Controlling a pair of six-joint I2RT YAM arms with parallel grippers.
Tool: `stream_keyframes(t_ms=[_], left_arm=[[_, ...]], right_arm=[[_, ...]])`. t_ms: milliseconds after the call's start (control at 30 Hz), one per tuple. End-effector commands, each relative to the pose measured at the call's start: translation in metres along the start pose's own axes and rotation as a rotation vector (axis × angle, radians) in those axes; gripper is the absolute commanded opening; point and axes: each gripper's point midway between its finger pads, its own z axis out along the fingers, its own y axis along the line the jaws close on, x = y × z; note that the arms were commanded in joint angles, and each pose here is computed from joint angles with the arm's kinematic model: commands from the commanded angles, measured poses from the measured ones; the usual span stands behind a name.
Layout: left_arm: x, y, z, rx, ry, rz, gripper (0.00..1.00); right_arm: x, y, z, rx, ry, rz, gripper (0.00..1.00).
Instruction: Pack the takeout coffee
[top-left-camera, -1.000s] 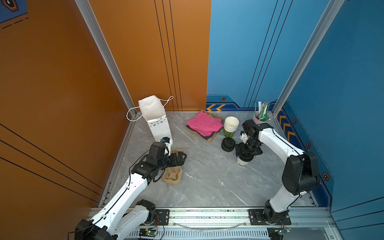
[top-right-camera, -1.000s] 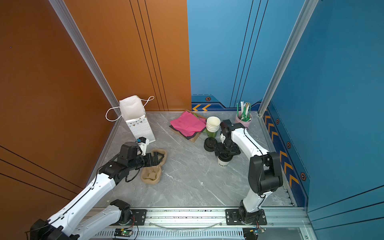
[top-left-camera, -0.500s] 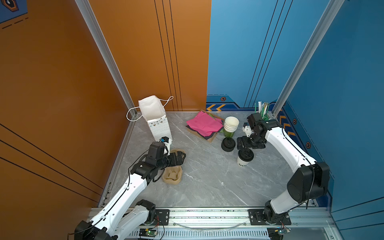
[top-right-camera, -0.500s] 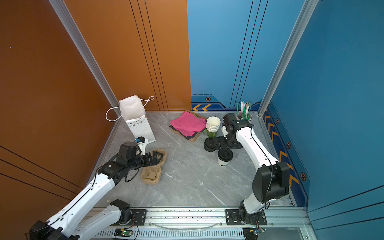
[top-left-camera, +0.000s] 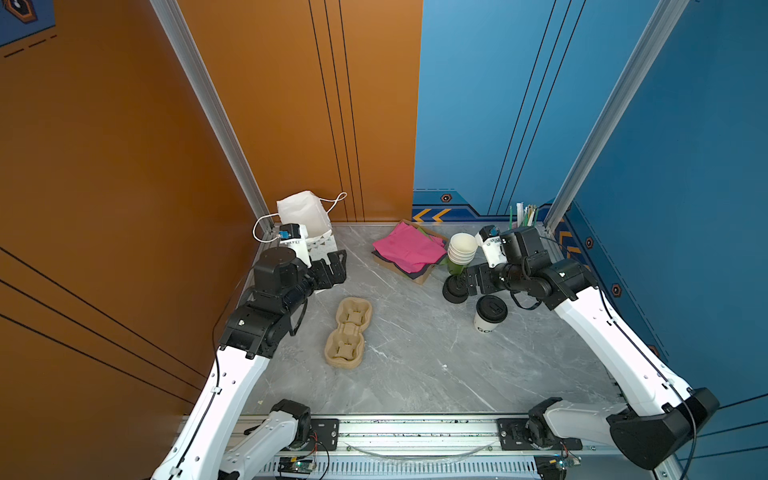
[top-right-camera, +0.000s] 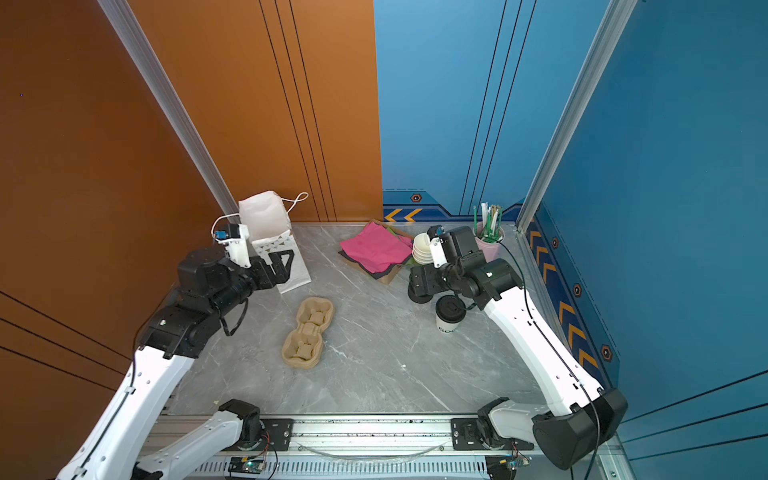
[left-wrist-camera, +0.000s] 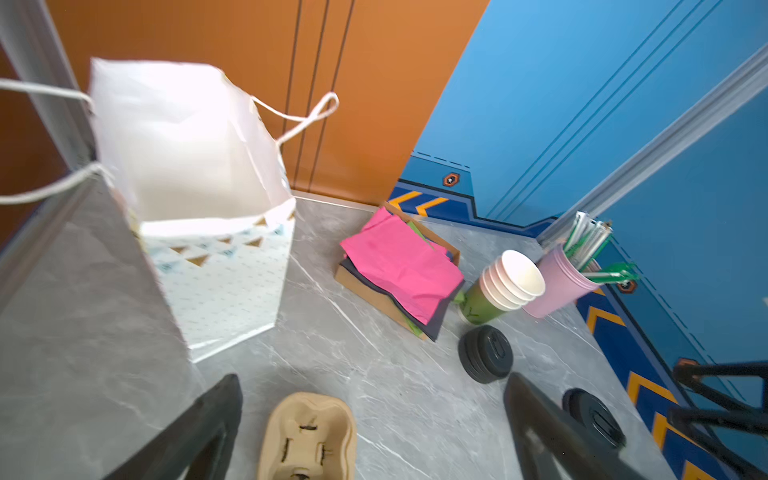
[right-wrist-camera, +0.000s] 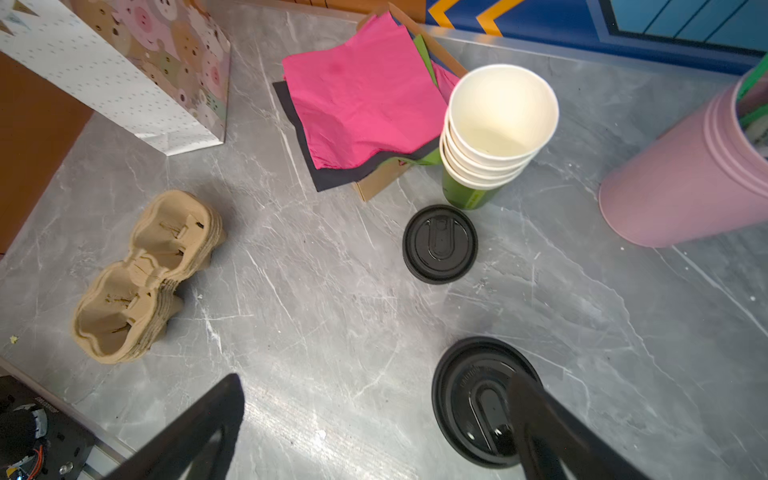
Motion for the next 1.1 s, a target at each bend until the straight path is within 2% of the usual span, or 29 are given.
stream_keyframes(t_ms=[0, 67, 233, 467, 667, 833, 1067], left_arm=[[-0.008, 0.039, -0.001, -0.236, 0.066, 0.104, 0.99], [-0.023, 0.049, 0.001, -0.303, 0.075, 0.113, 0.99], [-0.053, 0.079, 0.027, -0.42, 0.128, 0.069, 0.91], [-0.062, 0.132, 0.08, -0.529, 0.272, -0.019, 0.78], [-0.057, 0.169, 0.117, -0.556, 0.328, -0.11, 0.69], [-0.046, 0.18, 0.142, -0.546, 0.369, -0.145, 0.65], [-0.019, 0.19, 0.17, -0.536, 0.443, -0.189, 0.49]], right_arm=[[-0.012, 0.022, 0.011, -0.053, -0.058, -0.01, 1.0], [-0.013, 0.033, 0.016, -0.073, -0.058, -0.027, 1.0], [-0.01, 0.052, 0.028, -0.102, -0.04, -0.056, 1.0], [0.0, 0.058, 0.036, -0.112, -0.014, -0.079, 1.0], [0.006, 0.055, 0.036, -0.101, -0.006, -0.091, 1.0], [0.011, 0.053, 0.041, -0.099, 0.007, -0.088, 1.0], [0.014, 0.051, 0.044, -0.096, 0.016, -0.086, 1.0]])
